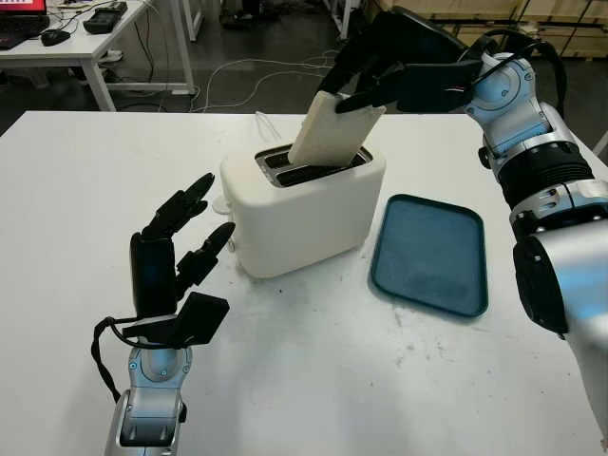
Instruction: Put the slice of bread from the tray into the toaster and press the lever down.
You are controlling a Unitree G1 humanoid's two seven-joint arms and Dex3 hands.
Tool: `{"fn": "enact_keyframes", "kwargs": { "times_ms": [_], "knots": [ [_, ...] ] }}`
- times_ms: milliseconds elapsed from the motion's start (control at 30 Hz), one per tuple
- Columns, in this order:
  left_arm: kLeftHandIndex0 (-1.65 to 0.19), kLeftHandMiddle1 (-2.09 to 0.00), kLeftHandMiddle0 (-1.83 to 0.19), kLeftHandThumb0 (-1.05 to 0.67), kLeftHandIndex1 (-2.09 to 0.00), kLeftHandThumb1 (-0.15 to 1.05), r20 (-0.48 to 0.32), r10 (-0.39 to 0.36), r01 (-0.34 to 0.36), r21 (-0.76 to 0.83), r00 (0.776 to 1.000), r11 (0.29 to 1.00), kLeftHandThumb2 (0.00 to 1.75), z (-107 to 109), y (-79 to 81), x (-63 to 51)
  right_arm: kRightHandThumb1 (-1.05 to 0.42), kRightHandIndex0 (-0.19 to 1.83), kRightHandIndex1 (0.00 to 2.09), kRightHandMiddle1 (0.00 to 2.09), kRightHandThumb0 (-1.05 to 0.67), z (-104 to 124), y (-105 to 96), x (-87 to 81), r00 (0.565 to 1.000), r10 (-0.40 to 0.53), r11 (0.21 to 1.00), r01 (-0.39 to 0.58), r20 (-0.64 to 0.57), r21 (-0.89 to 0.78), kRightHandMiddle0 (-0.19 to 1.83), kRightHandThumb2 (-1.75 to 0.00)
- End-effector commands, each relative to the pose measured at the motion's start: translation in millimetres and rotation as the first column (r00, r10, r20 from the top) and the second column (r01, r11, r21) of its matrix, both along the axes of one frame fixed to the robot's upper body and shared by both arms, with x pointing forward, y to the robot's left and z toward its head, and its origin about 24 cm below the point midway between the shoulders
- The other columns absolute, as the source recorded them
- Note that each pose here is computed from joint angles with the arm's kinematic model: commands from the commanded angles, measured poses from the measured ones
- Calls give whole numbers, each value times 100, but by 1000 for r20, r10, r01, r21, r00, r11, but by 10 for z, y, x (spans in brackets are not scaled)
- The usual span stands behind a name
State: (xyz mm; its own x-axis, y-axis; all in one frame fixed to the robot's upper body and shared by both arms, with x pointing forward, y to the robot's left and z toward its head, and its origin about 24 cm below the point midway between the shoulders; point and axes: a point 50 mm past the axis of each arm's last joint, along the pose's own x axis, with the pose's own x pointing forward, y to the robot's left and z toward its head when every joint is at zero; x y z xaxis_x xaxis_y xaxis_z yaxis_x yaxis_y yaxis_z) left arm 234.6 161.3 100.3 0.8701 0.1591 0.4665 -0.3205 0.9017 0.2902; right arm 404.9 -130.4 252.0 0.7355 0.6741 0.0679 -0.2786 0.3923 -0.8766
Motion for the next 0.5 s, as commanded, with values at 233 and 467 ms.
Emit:
{"fn": "enact_keyframes", "kwargs": {
  "times_ms": [233, 467],
  "knots": [
    [-72, -70, -51, -34, 0, 92, 2, 0, 0, -1, 1000, 1000, 5, -3, -3, -14, -89, 109, 74, 1, -21, -96, -38, -10, 1000, -8, 1000, 7, -20, -21, 124, 0],
    [-73, -70, -52, -34, 0, 92, 5, 3, -3, 2, 1000, 1000, 5, 1, -9, -19, -87, 113, 76, 0, -18, -260, 34, -23, 1000, 2, 994, -5, -23, -112, 123, 0]
  ]
}}
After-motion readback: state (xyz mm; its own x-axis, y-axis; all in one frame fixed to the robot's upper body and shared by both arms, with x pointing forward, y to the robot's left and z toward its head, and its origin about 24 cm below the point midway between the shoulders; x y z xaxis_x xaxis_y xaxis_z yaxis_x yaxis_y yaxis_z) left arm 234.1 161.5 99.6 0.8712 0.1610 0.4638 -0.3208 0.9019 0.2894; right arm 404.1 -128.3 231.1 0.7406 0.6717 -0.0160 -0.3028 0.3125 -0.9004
